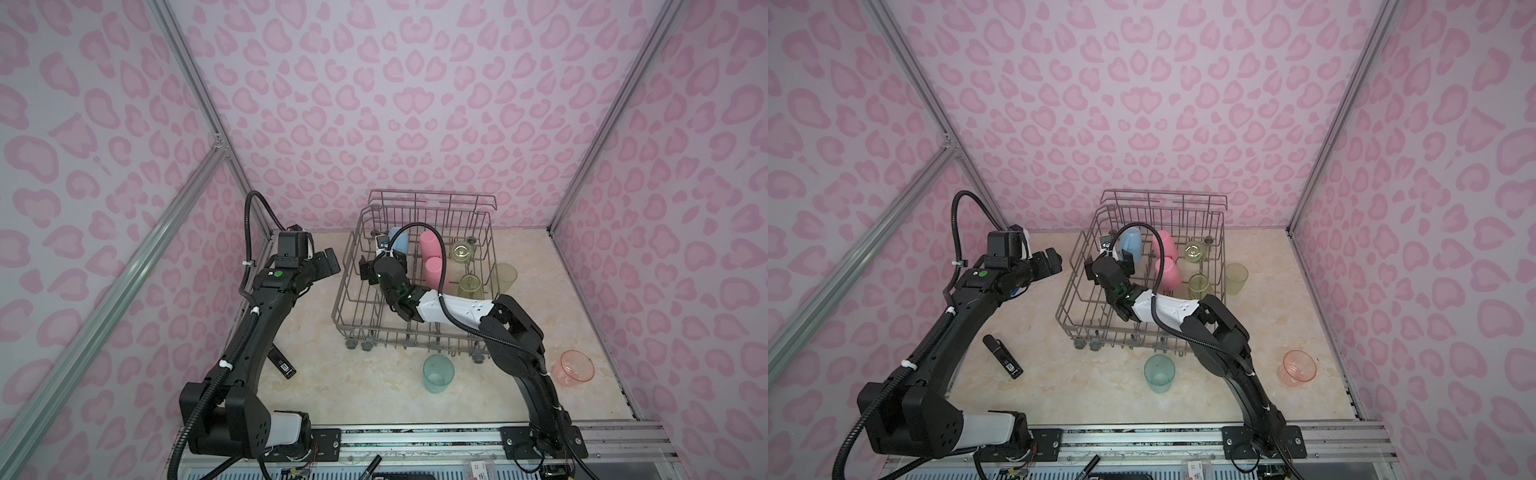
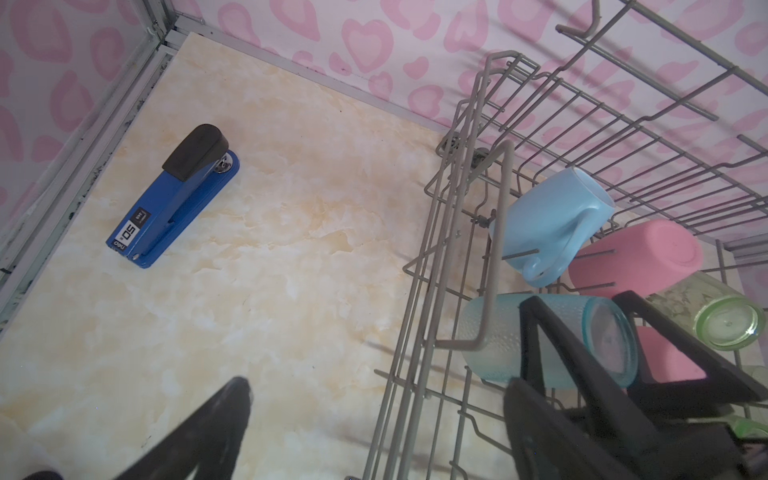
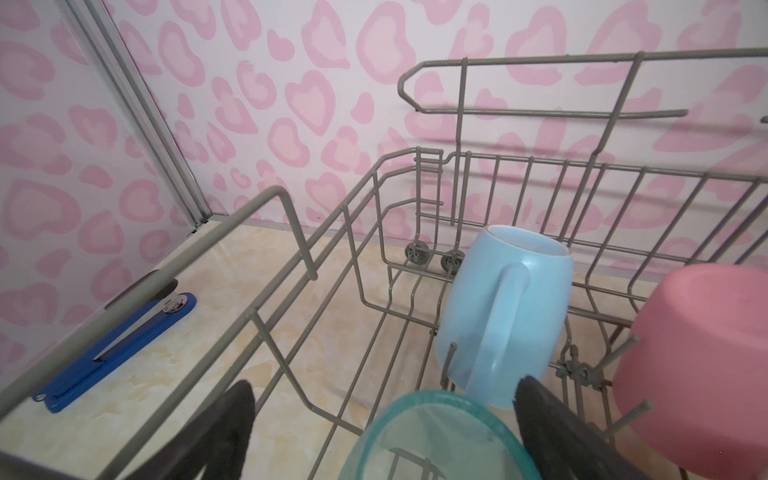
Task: Load the cups into the dish rack
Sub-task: 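Lower the teal cup into the rack with right gripper while left gripper draws back, then set the teal cup on its side between rack tines with right gripper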
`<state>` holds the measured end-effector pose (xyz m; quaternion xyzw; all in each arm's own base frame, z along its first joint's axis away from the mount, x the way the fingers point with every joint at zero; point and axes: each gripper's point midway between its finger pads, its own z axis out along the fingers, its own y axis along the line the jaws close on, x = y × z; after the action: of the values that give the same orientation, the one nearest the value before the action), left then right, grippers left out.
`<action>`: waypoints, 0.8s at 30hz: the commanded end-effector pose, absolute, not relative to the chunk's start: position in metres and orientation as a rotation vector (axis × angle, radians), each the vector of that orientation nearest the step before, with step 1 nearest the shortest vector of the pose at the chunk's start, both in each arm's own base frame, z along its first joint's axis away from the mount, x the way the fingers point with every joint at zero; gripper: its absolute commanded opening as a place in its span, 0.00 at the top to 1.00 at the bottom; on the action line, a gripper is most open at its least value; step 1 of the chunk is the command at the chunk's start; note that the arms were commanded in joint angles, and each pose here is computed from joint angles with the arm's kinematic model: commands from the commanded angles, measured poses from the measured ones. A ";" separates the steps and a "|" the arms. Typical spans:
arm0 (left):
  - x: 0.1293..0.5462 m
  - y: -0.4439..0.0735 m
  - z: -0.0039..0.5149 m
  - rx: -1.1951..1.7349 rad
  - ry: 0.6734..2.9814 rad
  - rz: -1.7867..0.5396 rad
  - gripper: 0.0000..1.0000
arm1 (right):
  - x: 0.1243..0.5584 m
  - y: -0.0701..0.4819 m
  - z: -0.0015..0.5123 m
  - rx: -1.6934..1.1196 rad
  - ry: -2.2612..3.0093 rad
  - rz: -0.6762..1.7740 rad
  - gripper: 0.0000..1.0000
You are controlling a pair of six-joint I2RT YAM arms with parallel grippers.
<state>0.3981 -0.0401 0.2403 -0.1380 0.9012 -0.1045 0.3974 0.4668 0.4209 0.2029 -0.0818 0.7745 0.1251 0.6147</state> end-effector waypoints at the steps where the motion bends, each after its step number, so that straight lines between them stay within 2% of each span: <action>1: 0.403 -0.042 0.242 -0.349 2.263 -0.284 0.03 | 0.466 0.423 0.206 -0.185 1.829 0.333 0.02; 13: 0.404 -0.043 0.241 -0.349 2.265 -0.302 0.03 | 0.468 0.380 0.263 -0.080 1.835 0.360 0.05; 24: 0.405 -0.045 0.237 -0.350 2.275 -0.314 0.03 | 0.478 0.373 0.250 -0.045 1.939 0.454 0.09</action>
<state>0.4011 -0.0430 0.2365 -0.1413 0.9010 -0.1174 0.3931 0.4788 0.3696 0.2576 -0.0207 0.8062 0.1810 0.5629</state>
